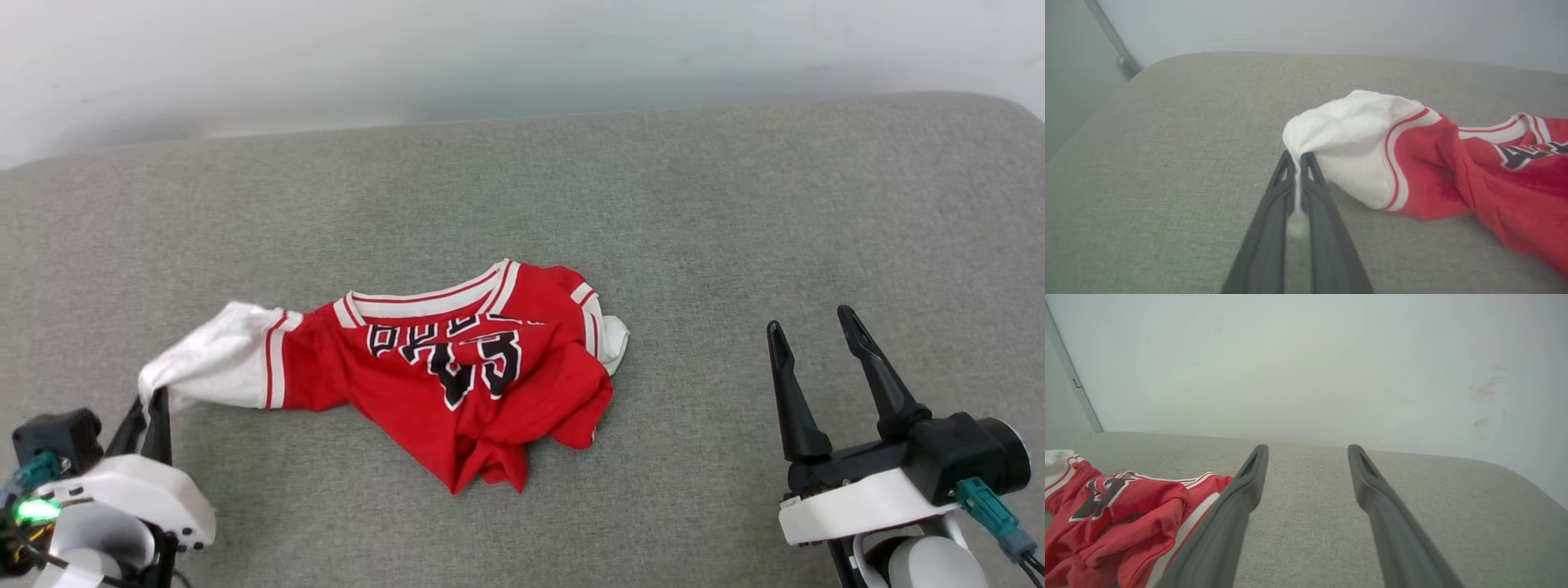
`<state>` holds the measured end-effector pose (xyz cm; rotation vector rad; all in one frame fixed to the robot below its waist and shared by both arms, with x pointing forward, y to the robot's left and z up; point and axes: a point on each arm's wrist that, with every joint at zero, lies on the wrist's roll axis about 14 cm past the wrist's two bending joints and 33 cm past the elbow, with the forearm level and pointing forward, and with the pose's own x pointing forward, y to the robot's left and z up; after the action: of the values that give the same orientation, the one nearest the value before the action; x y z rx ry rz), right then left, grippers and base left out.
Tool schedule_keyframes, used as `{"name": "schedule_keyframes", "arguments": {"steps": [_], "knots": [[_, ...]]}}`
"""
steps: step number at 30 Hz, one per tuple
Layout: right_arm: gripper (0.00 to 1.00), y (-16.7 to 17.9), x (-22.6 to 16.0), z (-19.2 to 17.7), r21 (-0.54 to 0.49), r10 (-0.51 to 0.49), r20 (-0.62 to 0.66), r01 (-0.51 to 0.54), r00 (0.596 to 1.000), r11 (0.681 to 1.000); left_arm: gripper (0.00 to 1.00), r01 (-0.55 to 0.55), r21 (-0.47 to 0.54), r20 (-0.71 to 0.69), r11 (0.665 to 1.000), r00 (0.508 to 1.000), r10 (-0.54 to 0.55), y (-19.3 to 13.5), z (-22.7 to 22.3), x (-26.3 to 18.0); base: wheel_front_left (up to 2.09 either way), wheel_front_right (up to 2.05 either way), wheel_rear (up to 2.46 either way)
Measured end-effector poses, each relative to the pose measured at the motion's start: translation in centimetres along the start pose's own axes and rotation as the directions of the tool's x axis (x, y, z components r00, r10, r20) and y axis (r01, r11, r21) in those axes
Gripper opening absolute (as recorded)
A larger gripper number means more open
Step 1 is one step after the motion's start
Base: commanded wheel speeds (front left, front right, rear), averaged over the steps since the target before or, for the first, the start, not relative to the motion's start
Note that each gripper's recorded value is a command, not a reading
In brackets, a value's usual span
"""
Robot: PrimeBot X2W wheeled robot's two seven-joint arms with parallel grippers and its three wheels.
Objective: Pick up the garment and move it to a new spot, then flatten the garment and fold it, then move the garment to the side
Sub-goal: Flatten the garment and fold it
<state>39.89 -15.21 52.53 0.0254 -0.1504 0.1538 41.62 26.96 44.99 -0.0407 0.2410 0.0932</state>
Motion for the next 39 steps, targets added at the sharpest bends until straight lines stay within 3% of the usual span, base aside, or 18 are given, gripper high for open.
{"name": "schedule_keyframes", "arguments": {"steps": [3, 8, 14, 19, 22, 28, 34, 39], "knots": [[1.0, 0.4, 0.0, 0.2, 0.002, 0.01, 0.005, -0.01, 1.0, 1.0, 1.0, -0.038, 0.022, -0.014, 0.999, 0.999, 0.039, 1.2, -0.9, -0.6, 0.0, 0.0, 0.0], [1.0, 0.7, -0.4, 0.3, -0.002, 0.019, 0.005, -0.019, 1.0, 1.0, 1.0, 0.034, -0.004, 0.215, 0.999, 0.976, -0.033, -0.9, 4.1, -1.0, 0.0, 0.0, 0.0], [1.0, 1.3, -0.4, 1.3, -0.013, 0.036, 0.033, -0.036, 0.999, 0.999, 1.0, 0.129, -0.006, 0.442, 0.992, 0.89, -0.113, -3.6, 10.7, -3.6, 0.0, 0.0, 0.0], [1.0, 2.4, -0.5, 0.9, -0.011, 0.071, 0.018, -0.07, 0.997, 0.997, 1.0, 0.185, -0.005, 0.491, 0.983, 0.857, -0.159, -5.5, 11.2, -6.5, 0.0, 0.0, 0.0], [1.0, 3.6, -0.2, -1.1, -0.003, 0.13, -0.099, -0.131, 0.987, 0.991, 1.0, 0.198, 0.005, 0.496, 0.98, 0.851, -0.174, -6.1, 10.9, -7.8, 0.0, 0.0, 0.0], [1.0, 5.4, 2.2, -3.6, -0.019, 0.265, -0.384, -0.294, 0.884, 0.955, 1.0, 0.191, 0.003, 0.487, 0.982, 0.857, -0.168, -6.1, 10.1, -8.9, 0.0, 0.0, 0.0], [1.0, 6.0, 3.9, -7.1, 0.031, 0.291, -0.657, -0.361, 0.695, 0.932, 1.0, 0.133, -0.017, 0.463, 0.991, 0.88, -0.11, -4.4, 9.3, -8.6, 0.0, 0.0, 0.0], [1.0, 7.0, 5.1, -9.8, 0.048, 0.287, -0.772, -0.399, 0.567, 0.916, 1.0, 0.104, -0.026, 0.444, 0.994, 0.892, -0.082, -3.6, 8.7, -8.4, 0.0, 0.0, 0.0]]}}
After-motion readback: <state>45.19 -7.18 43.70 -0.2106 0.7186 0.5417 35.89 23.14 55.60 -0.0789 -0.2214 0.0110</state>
